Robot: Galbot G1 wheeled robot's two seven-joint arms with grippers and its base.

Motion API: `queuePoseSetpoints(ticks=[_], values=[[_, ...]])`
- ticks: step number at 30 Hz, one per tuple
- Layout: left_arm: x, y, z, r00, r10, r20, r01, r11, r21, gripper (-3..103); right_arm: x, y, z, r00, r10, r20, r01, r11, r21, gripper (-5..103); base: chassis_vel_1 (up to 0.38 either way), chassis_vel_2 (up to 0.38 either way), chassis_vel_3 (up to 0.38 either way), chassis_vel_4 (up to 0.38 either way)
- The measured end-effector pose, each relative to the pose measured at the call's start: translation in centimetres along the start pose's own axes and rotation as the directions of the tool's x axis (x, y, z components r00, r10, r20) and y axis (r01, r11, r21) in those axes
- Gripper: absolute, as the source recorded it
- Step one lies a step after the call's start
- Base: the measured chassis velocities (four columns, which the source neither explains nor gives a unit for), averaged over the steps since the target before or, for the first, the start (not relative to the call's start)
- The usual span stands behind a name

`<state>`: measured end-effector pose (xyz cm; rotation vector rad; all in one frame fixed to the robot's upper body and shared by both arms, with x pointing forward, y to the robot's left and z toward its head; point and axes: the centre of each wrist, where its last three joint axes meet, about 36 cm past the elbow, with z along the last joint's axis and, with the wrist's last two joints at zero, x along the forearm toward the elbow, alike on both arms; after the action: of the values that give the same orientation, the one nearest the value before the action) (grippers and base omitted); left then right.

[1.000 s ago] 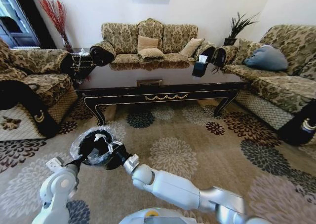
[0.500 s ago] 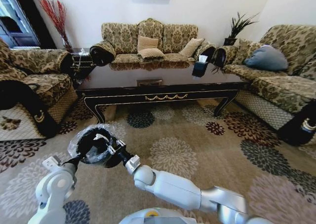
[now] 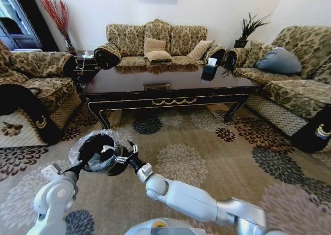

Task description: Move to the front of the table and pick up the trash from the floor, then place it into the trash bin.

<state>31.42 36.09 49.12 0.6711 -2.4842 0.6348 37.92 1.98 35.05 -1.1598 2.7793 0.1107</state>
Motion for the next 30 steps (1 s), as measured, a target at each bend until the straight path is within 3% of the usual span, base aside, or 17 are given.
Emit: queuePoseSetpoints(ticks=[21, 30], values=[[-0.3, -0.6, 0.9, 1.000, 0.021, -0.011, -0.021, 1.000, 0.003, 2, -1.9, -0.2, -0.3, 0.999, -0.011, -0.052, 0.015, 0.995, 0.094, 100, 0.000, 0.000, 0.000, 0.000], [-1.4, -0.6, 0.4, 0.999, 0.034, -0.004, -0.034, 0.999, 0.001, 2, -2.0, -0.5, -1.3, 0.992, -0.024, -0.122, 0.040, 0.991, 0.130, 100, 0.000, 0.000, 0.000, 0.000]])
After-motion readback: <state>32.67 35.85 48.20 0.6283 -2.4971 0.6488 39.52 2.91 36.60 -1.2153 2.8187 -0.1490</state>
